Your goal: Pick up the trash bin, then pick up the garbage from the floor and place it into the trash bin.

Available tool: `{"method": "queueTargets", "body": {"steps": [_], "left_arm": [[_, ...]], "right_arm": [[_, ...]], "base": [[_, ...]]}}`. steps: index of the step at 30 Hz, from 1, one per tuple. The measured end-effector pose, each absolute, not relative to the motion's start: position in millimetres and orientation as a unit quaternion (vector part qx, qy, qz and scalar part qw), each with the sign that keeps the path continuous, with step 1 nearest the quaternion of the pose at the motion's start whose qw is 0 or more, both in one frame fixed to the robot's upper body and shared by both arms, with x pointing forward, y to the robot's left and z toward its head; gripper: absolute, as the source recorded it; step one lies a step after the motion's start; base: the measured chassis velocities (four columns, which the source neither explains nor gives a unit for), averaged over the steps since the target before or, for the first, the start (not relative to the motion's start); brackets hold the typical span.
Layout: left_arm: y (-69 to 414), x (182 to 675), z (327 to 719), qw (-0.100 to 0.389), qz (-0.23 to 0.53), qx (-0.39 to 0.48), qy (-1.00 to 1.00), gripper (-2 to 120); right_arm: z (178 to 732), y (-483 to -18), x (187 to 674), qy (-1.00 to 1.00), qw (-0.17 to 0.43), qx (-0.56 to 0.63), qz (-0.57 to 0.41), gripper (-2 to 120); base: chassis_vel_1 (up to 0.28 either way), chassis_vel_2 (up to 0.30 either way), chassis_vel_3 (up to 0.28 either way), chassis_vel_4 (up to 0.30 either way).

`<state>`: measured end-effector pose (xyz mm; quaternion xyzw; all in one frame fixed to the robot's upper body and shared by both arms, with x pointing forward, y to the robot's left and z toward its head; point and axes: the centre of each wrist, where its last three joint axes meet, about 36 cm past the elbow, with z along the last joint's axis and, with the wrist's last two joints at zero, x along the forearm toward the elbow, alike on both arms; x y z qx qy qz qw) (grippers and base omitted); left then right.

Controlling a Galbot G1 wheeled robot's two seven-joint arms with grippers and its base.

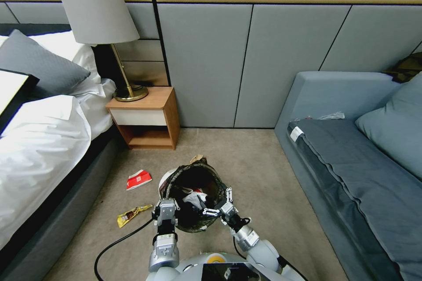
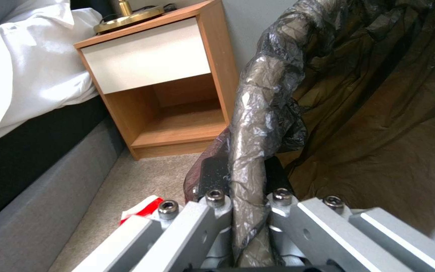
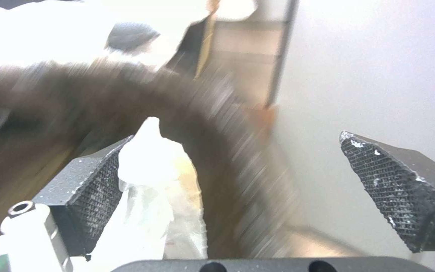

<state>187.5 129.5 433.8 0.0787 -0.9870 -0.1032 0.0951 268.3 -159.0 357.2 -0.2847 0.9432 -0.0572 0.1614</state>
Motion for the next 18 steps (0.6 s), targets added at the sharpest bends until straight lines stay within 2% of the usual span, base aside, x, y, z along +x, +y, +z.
{"method": "queueTargets", "body": {"steps": [10, 18], "left_arm": [[133.3, 191.4, 429.3, 0.096, -0.104, 0.082, -0.987, 0], [131.2, 189.3, 440.5, 0.085, -0.099, 0.080, -0.988, 0]], "right_arm": [[404.2, -161.4, 259.4, 0.965, 0.181, -0.186, -0.027, 100], [391.2, -154.9, 256.0, 0.969, 0.164, -0.182, -0.025, 100]], "base": [[0.000, 0.000, 0.000, 0.000], [0.000, 0.000, 0.000, 0.000]]}}
